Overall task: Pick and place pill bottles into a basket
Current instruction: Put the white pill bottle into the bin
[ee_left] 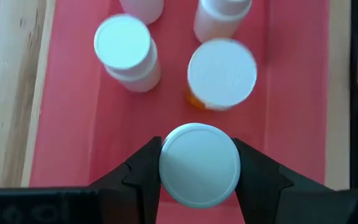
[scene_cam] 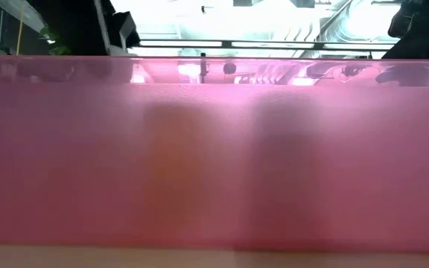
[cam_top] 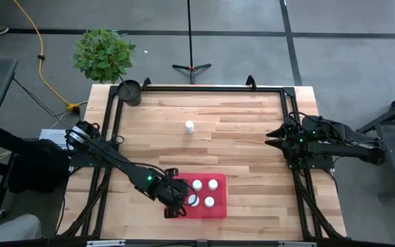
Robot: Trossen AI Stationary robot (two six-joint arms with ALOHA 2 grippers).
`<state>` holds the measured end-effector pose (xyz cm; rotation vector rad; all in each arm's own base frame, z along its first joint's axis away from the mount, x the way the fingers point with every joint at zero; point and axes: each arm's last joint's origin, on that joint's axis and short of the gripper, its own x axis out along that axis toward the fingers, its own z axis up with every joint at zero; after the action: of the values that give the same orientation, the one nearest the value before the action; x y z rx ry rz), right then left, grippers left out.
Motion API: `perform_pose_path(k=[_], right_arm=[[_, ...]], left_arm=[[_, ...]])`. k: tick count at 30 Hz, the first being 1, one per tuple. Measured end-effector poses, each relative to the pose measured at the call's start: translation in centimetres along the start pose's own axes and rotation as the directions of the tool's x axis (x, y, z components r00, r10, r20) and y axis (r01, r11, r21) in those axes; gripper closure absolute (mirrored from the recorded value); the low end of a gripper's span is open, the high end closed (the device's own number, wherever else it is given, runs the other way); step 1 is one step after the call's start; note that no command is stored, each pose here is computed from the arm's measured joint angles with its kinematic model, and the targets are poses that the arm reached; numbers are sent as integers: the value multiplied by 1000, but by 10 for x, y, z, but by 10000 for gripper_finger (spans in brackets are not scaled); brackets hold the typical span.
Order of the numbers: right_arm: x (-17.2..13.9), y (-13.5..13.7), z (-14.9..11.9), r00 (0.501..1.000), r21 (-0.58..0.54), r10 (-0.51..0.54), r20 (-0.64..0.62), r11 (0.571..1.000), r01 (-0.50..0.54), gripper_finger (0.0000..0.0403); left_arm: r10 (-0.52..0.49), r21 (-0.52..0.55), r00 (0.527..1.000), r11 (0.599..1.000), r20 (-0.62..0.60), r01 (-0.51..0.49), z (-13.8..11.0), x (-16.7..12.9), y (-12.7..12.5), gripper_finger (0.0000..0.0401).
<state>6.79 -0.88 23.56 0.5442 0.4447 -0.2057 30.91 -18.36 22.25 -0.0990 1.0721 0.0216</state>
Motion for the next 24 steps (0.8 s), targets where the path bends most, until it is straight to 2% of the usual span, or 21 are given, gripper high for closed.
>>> perform_pose_path(k=[11,24], right_arm=[[0,0,0,1000,-2,7,-4,1000,-7,203],[0,0,0,1000,-2,8,-5,1000,-8,203]], left_arm=[[-4,-42,1000,999,15,5,-2,1,-6,207],[-2,-32,999,999,-47,1,-13,19,-17,207]])
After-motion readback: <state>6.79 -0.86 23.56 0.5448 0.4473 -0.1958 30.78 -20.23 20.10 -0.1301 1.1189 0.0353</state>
